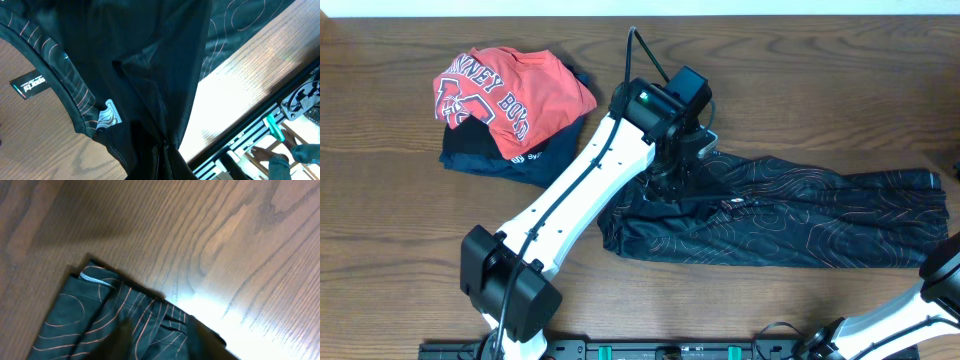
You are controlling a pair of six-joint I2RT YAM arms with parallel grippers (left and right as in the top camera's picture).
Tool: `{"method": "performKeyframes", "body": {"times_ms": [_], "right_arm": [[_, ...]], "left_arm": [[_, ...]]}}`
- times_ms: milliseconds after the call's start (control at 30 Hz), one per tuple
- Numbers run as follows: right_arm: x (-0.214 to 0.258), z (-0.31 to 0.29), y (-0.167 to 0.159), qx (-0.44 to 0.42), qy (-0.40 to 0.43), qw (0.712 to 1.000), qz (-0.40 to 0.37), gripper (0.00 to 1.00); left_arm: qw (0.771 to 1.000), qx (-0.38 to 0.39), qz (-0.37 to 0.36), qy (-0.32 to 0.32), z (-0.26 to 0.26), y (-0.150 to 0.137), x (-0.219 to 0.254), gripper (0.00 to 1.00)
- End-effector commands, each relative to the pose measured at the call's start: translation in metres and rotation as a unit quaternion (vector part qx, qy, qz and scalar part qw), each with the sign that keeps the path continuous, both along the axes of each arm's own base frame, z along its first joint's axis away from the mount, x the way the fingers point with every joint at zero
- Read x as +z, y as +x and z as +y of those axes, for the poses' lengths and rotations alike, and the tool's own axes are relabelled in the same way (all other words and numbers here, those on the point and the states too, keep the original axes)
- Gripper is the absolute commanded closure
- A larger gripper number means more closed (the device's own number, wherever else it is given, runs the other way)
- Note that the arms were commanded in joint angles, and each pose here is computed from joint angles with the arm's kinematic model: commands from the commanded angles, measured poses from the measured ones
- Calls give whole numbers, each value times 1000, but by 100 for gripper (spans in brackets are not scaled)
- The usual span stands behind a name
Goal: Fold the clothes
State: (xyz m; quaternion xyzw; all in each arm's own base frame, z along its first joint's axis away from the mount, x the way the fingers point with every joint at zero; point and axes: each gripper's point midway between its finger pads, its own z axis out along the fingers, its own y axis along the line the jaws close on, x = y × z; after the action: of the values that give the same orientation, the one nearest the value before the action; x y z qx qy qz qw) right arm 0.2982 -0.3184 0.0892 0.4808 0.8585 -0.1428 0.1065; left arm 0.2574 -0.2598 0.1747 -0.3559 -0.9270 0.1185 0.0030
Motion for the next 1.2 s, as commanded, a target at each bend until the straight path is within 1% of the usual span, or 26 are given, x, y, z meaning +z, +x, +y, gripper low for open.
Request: {"method": "performKeyframes", "body": {"times_ms": [0,133,267,633,667,700,733,800,833,867,933,1000,1167], "right_arm": [[8,-5,-6,-9,-14,1000,2,55],[8,-5,-5,-14,-13,1000,-2,54],[7,-2,-2,-21,-3,1000,-14,48],[6,0,2,-19,4,1000,-23,47],[6,0,2,-19,4,1000,-23,47],[6,0,2,-19,4,1000,-23,47],[6,0,2,-19,4,1000,-23,47],[6,0,2,-19,3,1000,-24,47],[6,0,2,-19,3,1000,-24,47],[6,0,2,-19,3,1000,-24,47],[6,0,2,-19,3,1000,-24,47],[6,1,3,-18,6,999,-27,47],[5,6,10,-10,24,999,-45,46]], "left_arm": [[1000,-1,0,-4,1,-4,4,94],[1000,-1,0,-4,0,-4,4,93],[1000,-1,0,-4,0,-4,4,93],[1000,-1,-1,-4,0,-3,4,93],[1000,-1,0,-3,0,-3,3,89],[1000,-1,1,-2,1,-4,2,74],[1000,-1,3,-1,1,-5,1,66],[1000,-1,7,3,3,-6,-2,63],[1000,-1,10,5,4,-7,-4,60],[1000,-1,12,6,4,-8,-5,53],[1000,-1,16,10,6,-10,-8,44],[1000,-1,18,11,6,-10,-11,37],[1000,-1,19,13,5,-9,-33,30]]}}
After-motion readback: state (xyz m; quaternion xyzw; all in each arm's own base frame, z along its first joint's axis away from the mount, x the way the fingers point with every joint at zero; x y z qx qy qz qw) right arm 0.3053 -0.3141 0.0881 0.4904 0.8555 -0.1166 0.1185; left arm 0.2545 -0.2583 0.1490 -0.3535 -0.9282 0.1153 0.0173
